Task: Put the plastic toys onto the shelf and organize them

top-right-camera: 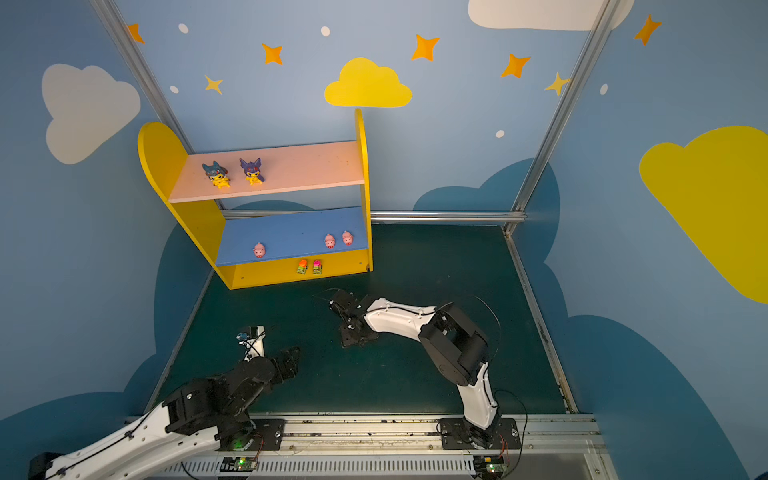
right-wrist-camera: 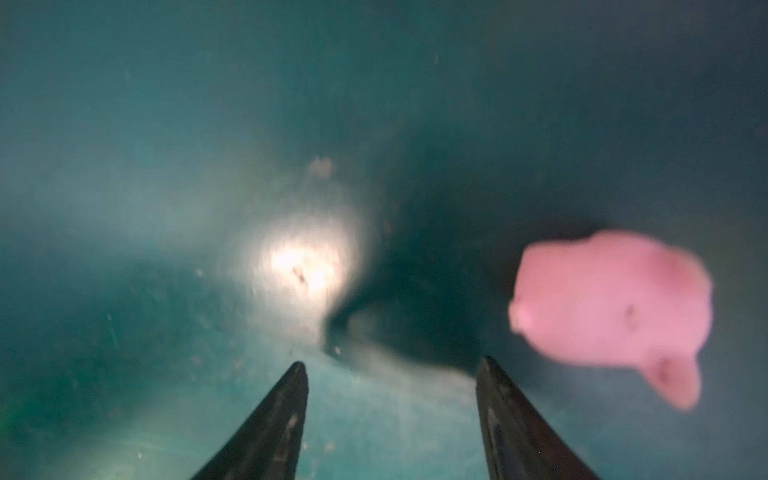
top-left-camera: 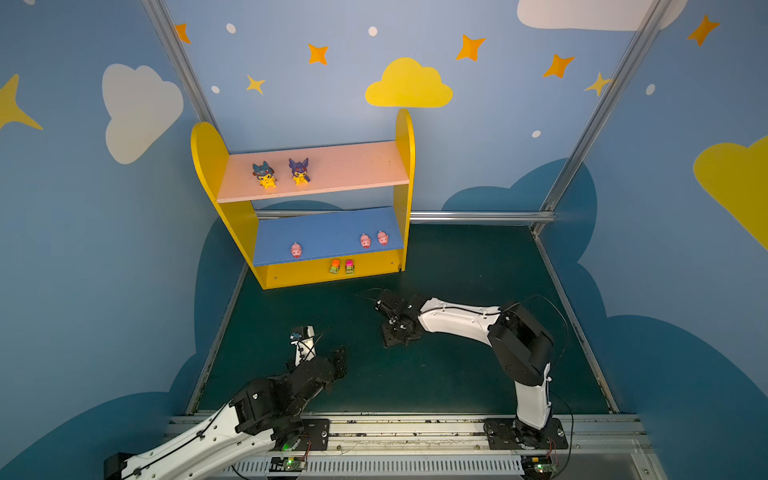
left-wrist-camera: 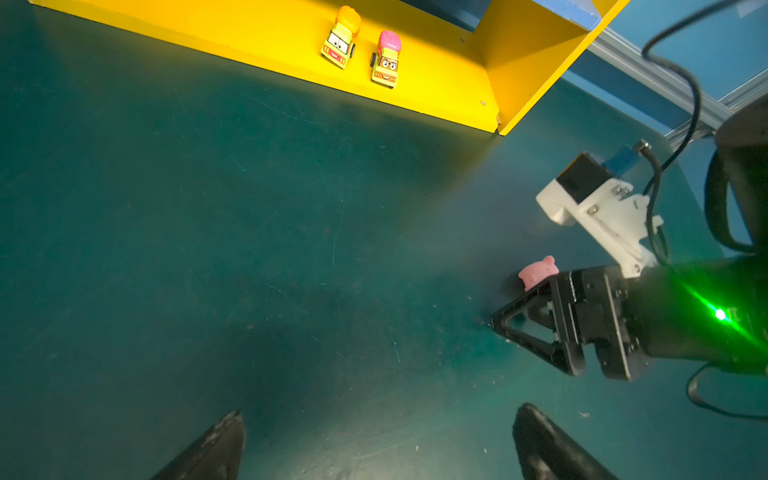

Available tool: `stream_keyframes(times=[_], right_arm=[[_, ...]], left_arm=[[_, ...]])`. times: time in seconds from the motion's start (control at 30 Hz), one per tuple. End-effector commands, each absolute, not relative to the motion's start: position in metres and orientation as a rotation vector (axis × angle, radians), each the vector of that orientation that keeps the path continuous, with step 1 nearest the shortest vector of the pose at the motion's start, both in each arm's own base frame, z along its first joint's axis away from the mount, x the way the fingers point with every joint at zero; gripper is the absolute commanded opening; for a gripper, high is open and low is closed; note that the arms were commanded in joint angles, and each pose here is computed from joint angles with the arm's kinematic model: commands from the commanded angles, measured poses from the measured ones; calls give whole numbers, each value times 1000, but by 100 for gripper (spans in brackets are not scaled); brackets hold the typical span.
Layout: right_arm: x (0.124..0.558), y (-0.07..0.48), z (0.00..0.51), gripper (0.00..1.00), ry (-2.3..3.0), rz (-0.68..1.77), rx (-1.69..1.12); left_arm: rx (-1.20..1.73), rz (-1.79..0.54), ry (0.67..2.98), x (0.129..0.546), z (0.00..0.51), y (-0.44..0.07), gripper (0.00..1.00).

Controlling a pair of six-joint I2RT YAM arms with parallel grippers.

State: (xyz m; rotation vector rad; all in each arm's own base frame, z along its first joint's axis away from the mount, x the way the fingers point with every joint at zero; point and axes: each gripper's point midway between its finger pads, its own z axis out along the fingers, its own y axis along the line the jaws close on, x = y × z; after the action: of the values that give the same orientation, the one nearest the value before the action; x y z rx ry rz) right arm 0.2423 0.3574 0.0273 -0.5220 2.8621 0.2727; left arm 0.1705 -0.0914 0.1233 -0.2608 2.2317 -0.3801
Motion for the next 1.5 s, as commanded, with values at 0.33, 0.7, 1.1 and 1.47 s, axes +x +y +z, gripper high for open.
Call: stream_keyframes(times=[0.33,0.7,1.1,1.47], right_arm=[[276,360,24,65,2866,249,-552],[300,362,32,65,2840,286,-599],[303,352,102,65,2624,288,-785],[284,303,88,70,2625,278,-800]], left_arm=[[-282,-343,2188,178,138,-84,100],[-276,-323,2190,184,141,-88,100],[-250,-337,2199,194,150,-105,100],[-154,-391,2295,204,137,-150,100]])
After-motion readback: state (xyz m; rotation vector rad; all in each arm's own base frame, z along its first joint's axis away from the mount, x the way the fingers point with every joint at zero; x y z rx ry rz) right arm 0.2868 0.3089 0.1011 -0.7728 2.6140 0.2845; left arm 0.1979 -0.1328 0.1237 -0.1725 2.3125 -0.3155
